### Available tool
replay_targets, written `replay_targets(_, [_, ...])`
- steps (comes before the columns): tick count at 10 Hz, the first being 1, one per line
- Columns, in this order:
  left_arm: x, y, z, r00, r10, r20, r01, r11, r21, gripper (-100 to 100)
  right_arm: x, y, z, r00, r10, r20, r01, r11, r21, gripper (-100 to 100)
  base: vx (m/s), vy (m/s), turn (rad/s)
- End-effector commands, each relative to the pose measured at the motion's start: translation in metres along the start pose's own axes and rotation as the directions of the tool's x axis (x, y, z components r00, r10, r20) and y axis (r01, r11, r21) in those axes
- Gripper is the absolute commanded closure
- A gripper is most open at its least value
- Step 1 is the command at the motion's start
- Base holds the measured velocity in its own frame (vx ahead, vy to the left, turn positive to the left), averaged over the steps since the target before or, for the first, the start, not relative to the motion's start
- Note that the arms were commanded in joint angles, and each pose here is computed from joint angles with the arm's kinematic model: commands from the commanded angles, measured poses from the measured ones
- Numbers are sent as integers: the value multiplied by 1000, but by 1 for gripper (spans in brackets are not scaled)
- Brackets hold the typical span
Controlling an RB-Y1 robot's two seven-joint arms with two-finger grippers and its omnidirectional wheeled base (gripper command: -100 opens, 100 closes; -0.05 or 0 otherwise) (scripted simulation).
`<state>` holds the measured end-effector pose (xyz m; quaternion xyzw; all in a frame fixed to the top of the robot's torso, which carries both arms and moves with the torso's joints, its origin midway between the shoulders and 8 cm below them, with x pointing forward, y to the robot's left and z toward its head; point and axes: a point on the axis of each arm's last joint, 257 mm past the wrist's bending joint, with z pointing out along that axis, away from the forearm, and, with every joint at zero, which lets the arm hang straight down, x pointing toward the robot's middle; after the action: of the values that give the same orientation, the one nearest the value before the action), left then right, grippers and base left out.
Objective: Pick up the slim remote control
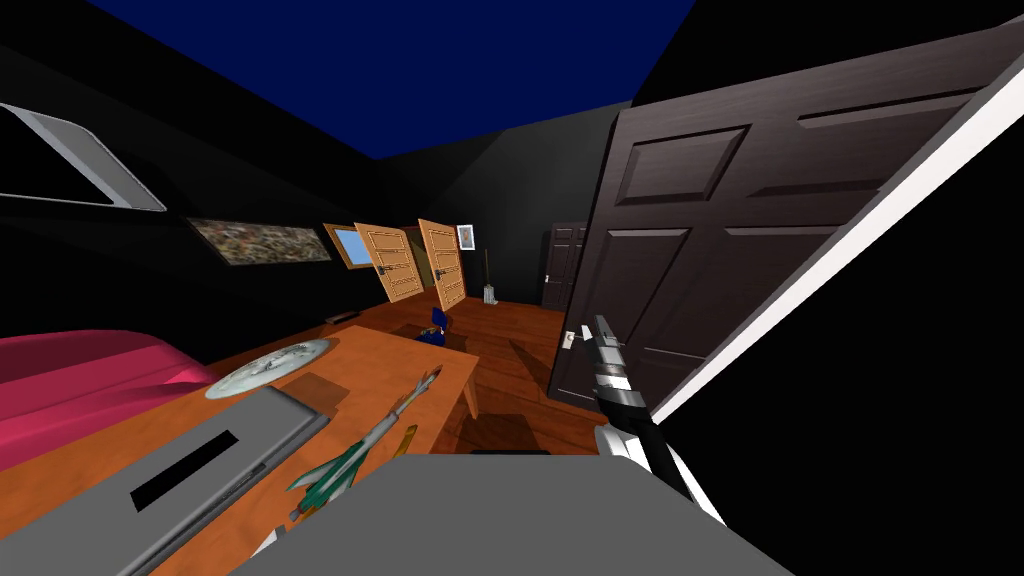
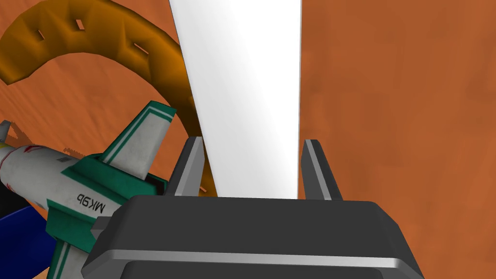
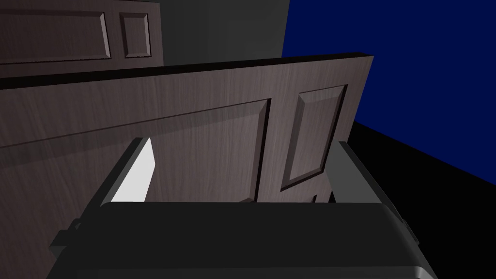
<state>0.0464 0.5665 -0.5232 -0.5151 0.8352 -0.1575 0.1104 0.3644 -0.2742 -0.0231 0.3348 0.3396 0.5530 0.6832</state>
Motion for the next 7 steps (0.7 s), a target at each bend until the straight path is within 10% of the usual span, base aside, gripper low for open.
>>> replay_targets(1, [0, 0, 0, 1000, 0, 0, 0, 1000, 0, 0, 0, 0, 0, 1000, 0, 0, 0, 1000, 0, 0, 0, 0, 0])
replay_targets(2, [-7, -3, -4, 1000, 14, -5, -14, 1000, 2, 100, 0, 0, 0, 1000, 0, 0, 0, 1000, 0, 0, 19, -21, 137])
replay_targets(7, [-18, -8, -12, 999, 41, -14, -41, 999, 0, 100, 0, 0, 0, 1000, 0, 0, 0, 1000, 0, 0, 17, -28, 87])
